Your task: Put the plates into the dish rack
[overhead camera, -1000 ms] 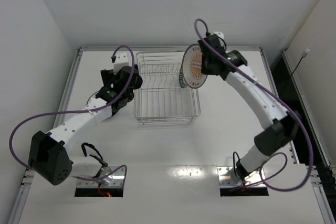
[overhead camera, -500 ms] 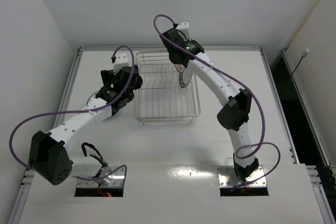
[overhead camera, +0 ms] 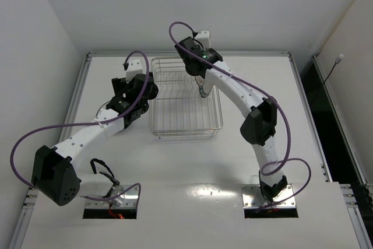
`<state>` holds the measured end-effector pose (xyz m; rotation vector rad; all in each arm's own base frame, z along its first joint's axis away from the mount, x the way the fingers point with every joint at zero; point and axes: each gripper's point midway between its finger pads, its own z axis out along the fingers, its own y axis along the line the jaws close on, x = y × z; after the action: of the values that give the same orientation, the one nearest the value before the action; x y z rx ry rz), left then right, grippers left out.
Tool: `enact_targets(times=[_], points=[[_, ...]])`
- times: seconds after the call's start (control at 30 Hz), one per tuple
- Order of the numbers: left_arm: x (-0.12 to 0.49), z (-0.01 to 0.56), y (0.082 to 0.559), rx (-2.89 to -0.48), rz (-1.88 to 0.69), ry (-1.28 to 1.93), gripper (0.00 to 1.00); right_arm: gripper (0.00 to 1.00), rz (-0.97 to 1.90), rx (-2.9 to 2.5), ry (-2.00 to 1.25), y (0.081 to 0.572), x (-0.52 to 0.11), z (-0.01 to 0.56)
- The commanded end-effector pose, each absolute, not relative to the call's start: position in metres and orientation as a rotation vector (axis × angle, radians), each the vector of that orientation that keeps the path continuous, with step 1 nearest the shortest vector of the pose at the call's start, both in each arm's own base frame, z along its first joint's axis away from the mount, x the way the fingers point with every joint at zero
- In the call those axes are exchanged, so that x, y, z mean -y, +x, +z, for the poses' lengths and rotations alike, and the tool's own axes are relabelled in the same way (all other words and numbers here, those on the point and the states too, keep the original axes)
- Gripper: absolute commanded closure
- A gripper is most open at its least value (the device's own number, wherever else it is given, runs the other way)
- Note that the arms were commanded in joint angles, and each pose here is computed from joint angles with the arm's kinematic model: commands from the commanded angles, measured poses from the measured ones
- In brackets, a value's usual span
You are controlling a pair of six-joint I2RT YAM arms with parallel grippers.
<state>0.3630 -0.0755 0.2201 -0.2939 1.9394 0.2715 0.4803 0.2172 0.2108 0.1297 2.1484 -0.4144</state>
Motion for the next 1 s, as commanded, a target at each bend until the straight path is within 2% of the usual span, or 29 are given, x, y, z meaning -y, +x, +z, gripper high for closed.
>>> enact_targets(times=[0.0, 0.2, 0.47, 0.67, 0.97], points=[[0.071, 0.24, 0.362, -1.881, 0.244, -0.338, 0.01, 1.0, -0.417, -1.992, 0.237, 0.469, -0.189, 0.29], [0.071, 0.24, 0.362, -1.881, 0.243, -0.338, 0.01, 1.0, -0.391, -1.956, 0.266, 0.463, -0.183, 0.308], [0.067, 0.238, 0.36, -1.879, 0.268, -0.346, 0.01, 1.0, -0.496, -2.103, 0.182, 0.465, -0.191, 0.231], [0.064, 0.234, 0.357, -1.882, 0.283, -0.347, 0.01, 1.0, -0.507, -2.139, 0.155, 0.467, -0.195, 0.2], [0.061, 0.229, 0.357, -1.884, 0.313, -0.345, 0.01, 1.0, -0.359, -2.276, 0.109, 0.468, -0.221, 0.159]])
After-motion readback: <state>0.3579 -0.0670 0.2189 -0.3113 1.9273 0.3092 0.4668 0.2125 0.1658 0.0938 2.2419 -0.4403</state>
